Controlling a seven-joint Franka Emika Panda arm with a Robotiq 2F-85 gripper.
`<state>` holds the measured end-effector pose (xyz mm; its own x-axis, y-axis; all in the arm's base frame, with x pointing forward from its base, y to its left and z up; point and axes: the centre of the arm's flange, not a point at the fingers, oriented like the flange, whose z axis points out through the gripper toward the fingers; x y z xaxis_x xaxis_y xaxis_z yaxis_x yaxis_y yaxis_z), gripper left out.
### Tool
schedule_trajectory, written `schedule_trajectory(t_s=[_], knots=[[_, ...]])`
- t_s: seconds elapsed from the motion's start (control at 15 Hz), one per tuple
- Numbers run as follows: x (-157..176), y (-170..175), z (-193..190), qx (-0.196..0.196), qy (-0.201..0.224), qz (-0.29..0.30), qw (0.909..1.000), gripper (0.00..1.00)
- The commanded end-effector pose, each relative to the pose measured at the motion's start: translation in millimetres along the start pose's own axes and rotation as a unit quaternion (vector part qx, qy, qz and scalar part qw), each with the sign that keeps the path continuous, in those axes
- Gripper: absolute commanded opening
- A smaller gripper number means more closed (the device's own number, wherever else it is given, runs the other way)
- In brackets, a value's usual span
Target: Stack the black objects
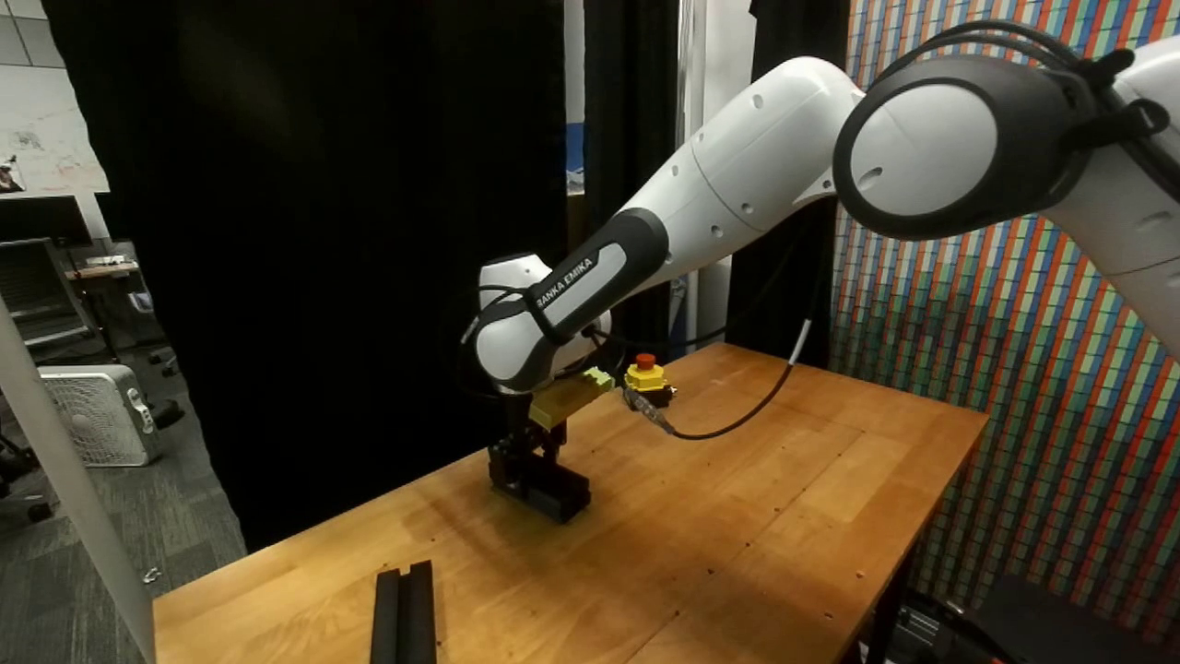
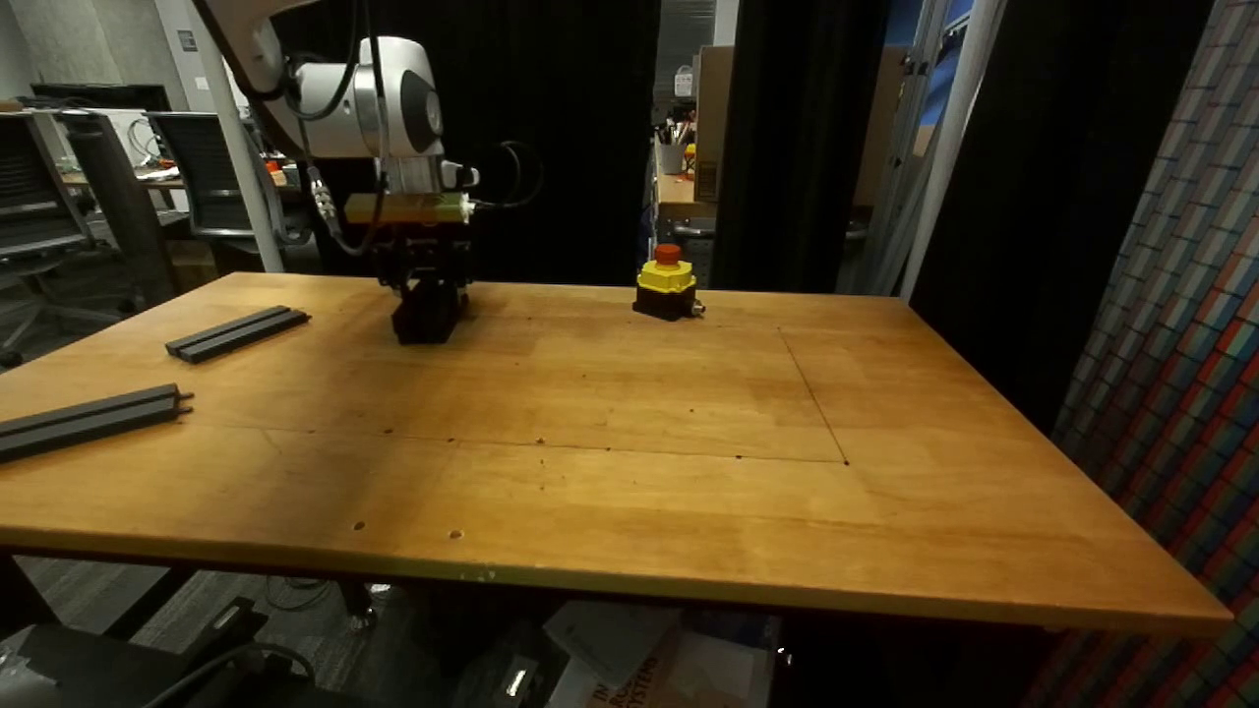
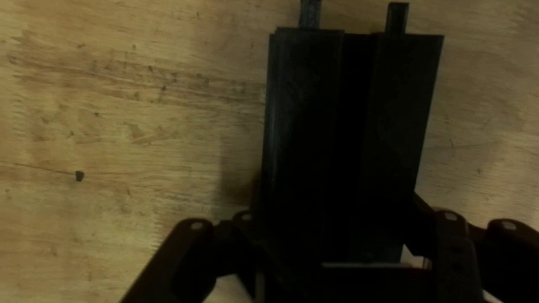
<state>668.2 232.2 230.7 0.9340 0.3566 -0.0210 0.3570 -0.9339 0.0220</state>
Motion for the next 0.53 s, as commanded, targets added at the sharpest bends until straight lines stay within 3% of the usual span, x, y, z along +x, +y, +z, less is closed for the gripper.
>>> schedule_trajectory(t_s=[0.0,0.2,0.27,0.4,0.47], knots=[[2.2,-3.2,1.9,-0.02,0.001,-0.017,0.9997,0.47],[1.9,-3.6,2.3,-0.022,0.001,-0.019,0.9996,0.47],[1.6,-3.4,2.1,-0.021,0.001,-0.017,0.9996,0.86],[1.0,-2.6,3.7,-0.02,-0.001,-0.016,0.9997,1.0],[0.7,-1.9,4.8,-0.02,-0.002,-0.015,0.9997,1.0]])
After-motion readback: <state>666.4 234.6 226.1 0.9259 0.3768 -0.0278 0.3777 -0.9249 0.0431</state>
